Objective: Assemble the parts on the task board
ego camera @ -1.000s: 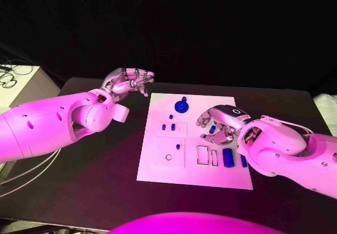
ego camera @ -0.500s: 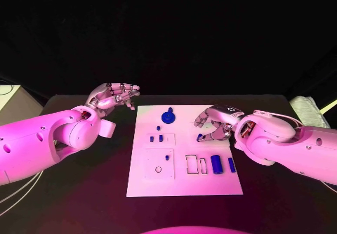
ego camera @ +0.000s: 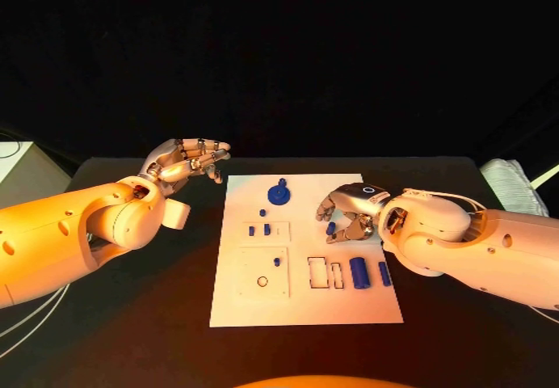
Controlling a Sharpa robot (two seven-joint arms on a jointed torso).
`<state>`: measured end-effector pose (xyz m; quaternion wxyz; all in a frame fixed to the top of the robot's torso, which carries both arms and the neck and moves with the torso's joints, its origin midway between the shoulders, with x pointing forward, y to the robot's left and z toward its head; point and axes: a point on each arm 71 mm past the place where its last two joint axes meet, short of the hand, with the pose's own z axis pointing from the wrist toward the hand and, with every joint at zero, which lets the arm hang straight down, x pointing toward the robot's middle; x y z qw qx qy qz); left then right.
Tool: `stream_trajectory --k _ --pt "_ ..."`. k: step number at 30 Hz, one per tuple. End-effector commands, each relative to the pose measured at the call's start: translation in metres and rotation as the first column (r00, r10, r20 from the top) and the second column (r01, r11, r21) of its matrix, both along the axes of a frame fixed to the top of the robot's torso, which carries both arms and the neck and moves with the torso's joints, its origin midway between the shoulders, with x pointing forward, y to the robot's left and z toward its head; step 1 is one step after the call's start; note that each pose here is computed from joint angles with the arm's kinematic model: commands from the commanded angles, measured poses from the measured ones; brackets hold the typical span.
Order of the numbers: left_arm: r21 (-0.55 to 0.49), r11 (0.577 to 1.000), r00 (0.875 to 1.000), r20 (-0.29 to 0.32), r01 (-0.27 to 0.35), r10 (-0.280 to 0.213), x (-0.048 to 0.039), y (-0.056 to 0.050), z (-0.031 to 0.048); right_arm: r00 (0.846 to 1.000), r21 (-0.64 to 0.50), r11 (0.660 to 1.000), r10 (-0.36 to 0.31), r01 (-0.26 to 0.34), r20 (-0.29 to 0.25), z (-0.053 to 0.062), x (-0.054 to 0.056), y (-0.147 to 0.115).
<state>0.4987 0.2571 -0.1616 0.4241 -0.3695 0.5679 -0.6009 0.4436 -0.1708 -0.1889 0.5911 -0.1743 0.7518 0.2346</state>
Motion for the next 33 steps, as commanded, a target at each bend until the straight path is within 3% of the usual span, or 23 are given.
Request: stream_trajectory --k 1,18,33 --pt "-0.011 1.000 1.000 0.002 0.017 -0.017 -0.0006 -0.0019 0.0010 1.000 -0.071 0.997 0.001 -0.001 -0.002 -0.0043 0.0004 -0.0001" --pt "-0.009 1.000 1.000 0.001 0.014 -0.014 -0.0004 -0.0012 0.0008 0.999 -0.086 0.996 -0.012 0.016 0.043 -0.0077 0.0029 0.0014" --pt "-0.009 1.000 1.000 -0.001 0.015 -0.015 -0.0003 -0.0012 0.0006 0.999 -0.093 0.995 -0.018 0.022 0.043 -0.0082 0.0034 0.0004"
